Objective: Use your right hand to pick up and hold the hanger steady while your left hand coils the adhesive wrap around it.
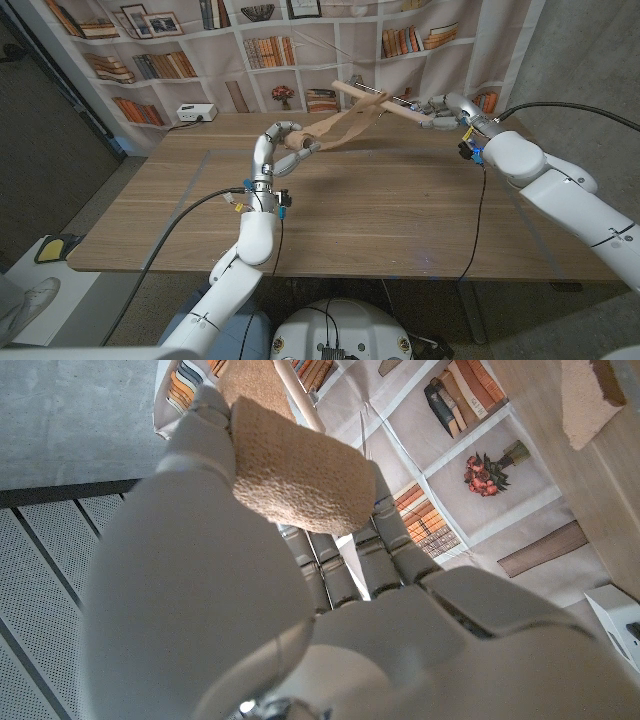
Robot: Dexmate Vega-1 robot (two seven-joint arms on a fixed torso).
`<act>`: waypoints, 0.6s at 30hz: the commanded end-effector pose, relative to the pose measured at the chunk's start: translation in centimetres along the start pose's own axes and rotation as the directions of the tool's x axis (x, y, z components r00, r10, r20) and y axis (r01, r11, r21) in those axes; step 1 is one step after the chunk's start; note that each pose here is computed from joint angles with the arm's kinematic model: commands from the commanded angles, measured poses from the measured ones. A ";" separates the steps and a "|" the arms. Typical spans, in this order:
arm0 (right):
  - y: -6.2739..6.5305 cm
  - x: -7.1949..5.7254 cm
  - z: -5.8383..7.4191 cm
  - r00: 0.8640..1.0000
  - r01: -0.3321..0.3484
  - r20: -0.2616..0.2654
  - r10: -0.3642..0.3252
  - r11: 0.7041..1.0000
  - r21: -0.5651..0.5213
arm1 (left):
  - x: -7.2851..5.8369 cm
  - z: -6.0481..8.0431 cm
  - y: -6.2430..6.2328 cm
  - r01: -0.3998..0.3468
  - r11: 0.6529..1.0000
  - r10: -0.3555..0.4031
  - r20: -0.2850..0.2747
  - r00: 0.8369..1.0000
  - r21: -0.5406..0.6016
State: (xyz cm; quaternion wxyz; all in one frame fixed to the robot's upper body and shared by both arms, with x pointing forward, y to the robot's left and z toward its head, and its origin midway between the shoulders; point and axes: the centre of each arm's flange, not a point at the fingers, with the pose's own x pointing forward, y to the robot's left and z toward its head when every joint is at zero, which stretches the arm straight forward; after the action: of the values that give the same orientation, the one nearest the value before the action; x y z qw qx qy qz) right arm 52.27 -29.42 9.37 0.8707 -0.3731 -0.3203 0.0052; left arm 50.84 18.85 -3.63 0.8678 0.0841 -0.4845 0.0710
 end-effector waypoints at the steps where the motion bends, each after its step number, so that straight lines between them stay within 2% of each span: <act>1: -0.1 -0.7 1.7 0.997 -0.015 0.080 0.011 0.999 0.044 | -0.2 -0.7 0.9 -0.032 0.999 0.033 -0.023 0.999 0.022; 7: 0.0 -1.1 2.6 0.993 -0.018 0.114 0.012 0.999 0.049 | -0.2 -0.9 1.4 -0.046 0.999 0.046 -0.037 0.998 0.008; 18: 0.6 -1.4 3.0 0.991 -0.029 0.131 0.022 0.998 0.051 | -0.1 -1.2 2.8 -0.073 0.996 0.075 -0.042 0.996 0.041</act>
State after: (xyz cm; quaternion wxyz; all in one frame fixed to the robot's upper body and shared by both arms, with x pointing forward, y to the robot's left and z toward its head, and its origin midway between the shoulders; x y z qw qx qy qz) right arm 50.23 -28.03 9.87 0.8616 -0.3555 -0.3603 0.0376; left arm 51.16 20.52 -4.17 0.8736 0.0794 -0.4705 0.0953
